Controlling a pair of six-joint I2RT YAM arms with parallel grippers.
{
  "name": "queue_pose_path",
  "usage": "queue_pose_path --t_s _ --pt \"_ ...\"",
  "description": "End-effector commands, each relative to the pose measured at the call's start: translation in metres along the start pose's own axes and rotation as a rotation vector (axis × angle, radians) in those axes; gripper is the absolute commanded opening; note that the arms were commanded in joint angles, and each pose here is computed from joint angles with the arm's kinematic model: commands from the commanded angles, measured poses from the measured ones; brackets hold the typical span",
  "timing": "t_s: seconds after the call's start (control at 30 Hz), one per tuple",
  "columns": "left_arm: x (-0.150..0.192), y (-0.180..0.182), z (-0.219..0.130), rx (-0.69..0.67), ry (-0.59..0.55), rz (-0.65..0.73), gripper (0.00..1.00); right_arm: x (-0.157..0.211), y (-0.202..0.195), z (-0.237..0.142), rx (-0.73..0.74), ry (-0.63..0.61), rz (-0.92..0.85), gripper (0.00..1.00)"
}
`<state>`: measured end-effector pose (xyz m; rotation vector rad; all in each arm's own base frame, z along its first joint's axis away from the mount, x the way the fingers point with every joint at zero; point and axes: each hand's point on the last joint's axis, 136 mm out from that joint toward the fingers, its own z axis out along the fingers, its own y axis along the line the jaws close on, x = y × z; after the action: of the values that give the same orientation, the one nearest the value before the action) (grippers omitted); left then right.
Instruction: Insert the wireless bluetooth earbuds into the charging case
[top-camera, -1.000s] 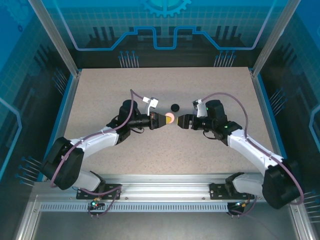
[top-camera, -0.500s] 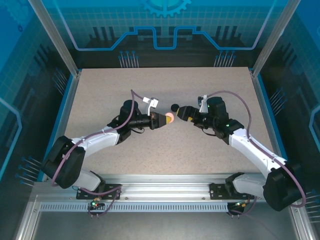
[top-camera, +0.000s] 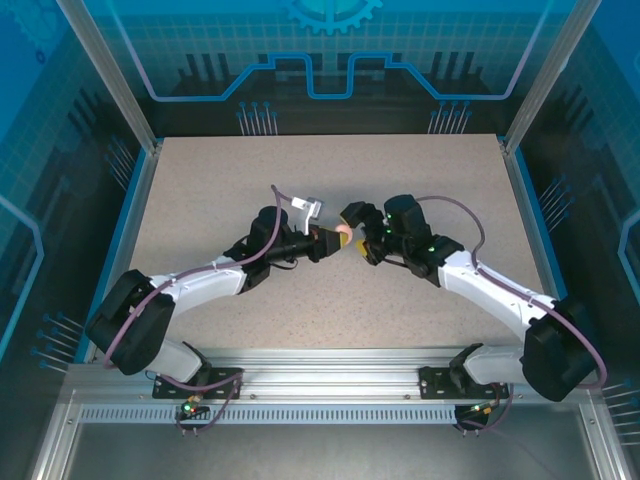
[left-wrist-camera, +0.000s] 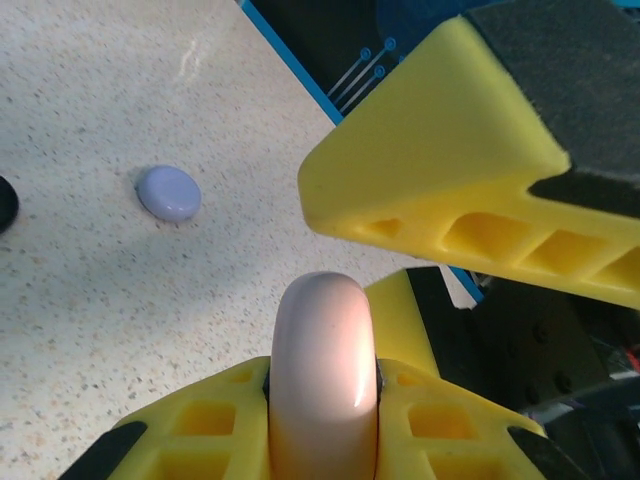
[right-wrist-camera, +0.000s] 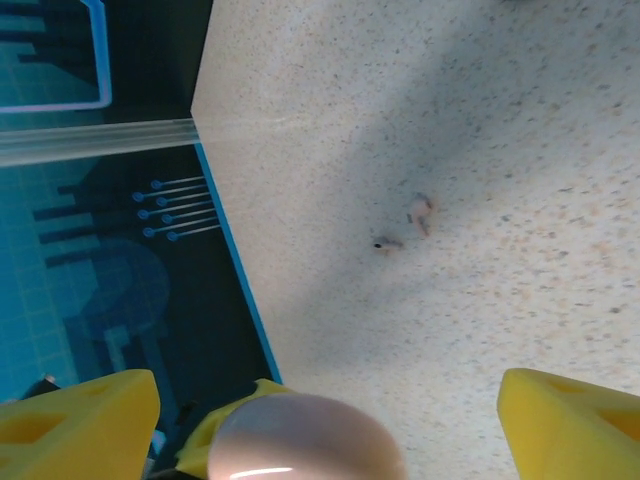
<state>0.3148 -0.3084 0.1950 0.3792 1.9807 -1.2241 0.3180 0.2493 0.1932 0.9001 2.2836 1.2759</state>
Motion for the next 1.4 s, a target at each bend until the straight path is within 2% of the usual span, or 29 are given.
queue_pose_path --t_s 0.0,0.2,0.43,0.57,0.67,0.83,1.1,1.27,1.37 --pt "-0.024 -0.003 0.001 -0.018 -0.098 0.069 0.00 0.001 0.030 0.003 -0.074 -0.021 0.061 0.85" --pt "-0.026 -0.003 0.003 -0.015 -0.111 0.067 0.00 0.009 0.036 0.013 -0.088 0.004 0.063 0.74" --pt "-0.026 -0.006 0.004 -0.008 -0.108 0.073 0.00 0.010 0.037 0.019 -0.093 0.008 0.065 0.50" --pt "-0.026 -0.006 0.004 -0.008 -0.106 0.075 0.00 0.007 0.035 0.019 -0.090 0.001 0.064 0.40" --pt "-0.026 -0.005 0.003 -0.012 -0.107 0.076 0.00 0.005 0.031 0.019 -0.083 -0.011 0.070 0.39" --pt "-0.027 -0.005 0.001 -0.017 -0.116 0.077 0.19 0.001 0.027 0.017 -0.072 -0.024 0.072 0.38" --pt "-0.028 -0.007 -0.002 -0.017 -0.123 0.082 0.35 -0.003 0.022 0.015 -0.057 -0.042 0.076 0.38" --pt "-0.029 -0.007 -0.003 -0.018 -0.127 0.085 0.36 -0.003 0.019 0.015 -0.048 -0.041 0.078 0.38" --pt "-0.029 -0.007 -0.003 -0.020 -0.131 0.084 0.32 -0.003 0.017 0.016 -0.045 -0.042 0.079 0.38"
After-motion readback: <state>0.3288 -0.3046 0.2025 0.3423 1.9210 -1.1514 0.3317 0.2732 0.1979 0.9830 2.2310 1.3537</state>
